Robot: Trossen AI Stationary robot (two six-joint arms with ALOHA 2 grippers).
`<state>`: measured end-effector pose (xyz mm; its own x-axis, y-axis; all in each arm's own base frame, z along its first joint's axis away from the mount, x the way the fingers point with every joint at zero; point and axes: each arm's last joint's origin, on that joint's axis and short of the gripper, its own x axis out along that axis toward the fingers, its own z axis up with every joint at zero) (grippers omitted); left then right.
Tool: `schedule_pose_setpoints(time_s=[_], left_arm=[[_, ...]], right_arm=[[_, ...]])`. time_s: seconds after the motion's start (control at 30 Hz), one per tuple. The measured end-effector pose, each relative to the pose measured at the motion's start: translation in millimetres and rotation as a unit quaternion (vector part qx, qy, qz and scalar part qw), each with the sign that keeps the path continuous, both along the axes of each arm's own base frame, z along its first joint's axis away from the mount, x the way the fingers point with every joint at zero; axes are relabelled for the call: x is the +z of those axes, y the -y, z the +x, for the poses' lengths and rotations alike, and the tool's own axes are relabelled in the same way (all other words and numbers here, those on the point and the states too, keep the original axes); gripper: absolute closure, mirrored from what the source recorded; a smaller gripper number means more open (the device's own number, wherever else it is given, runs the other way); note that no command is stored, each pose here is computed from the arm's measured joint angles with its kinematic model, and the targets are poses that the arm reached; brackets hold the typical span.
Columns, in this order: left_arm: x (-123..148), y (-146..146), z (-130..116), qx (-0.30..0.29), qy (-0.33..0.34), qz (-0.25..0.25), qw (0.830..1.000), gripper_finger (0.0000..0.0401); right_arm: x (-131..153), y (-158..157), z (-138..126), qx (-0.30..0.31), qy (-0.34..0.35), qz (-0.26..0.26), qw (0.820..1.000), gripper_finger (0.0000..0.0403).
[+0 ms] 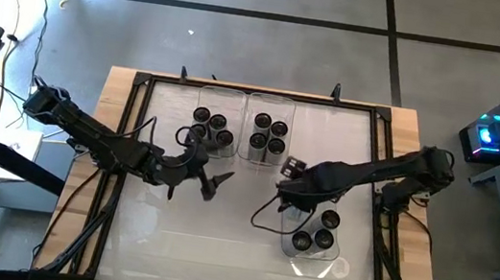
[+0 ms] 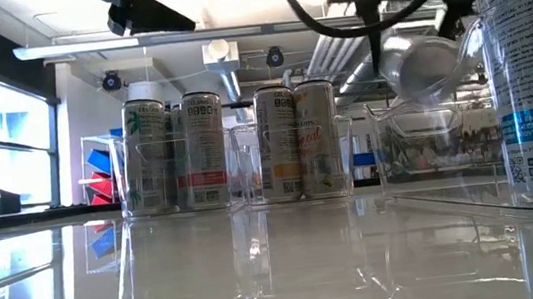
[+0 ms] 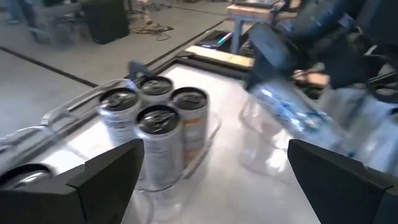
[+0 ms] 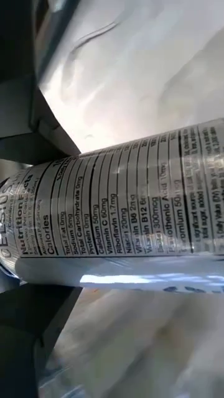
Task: Sort soda cans
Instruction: Adjust the blue soda cans in the bottom right transparent bin
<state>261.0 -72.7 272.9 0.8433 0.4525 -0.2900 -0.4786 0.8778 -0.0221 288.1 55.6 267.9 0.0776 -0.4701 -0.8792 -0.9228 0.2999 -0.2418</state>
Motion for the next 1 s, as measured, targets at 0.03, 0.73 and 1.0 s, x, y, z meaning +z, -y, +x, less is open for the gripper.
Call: schedule_pose_setpoints(time_s=[0.03,0.73,1.0], left_arm=[[1,0,1,-0.006,0.005,-0.005,1.0,0.0009],[-40,-37,81,-0.235,0.211,-0.162,0.935,0.0009],[-43,-51,110,-0.28,0.205,-0.219,0.912,0.0009]], right_arm=[[6,-1,0,-0.003,0.008,-0.019,1.0,0.0165],[54,-50,-16,0.063,0.254,-0.312,0.913,0.0165],[44,-55,-10,0.098,0.239,-0.324,0.91,0.0165]])
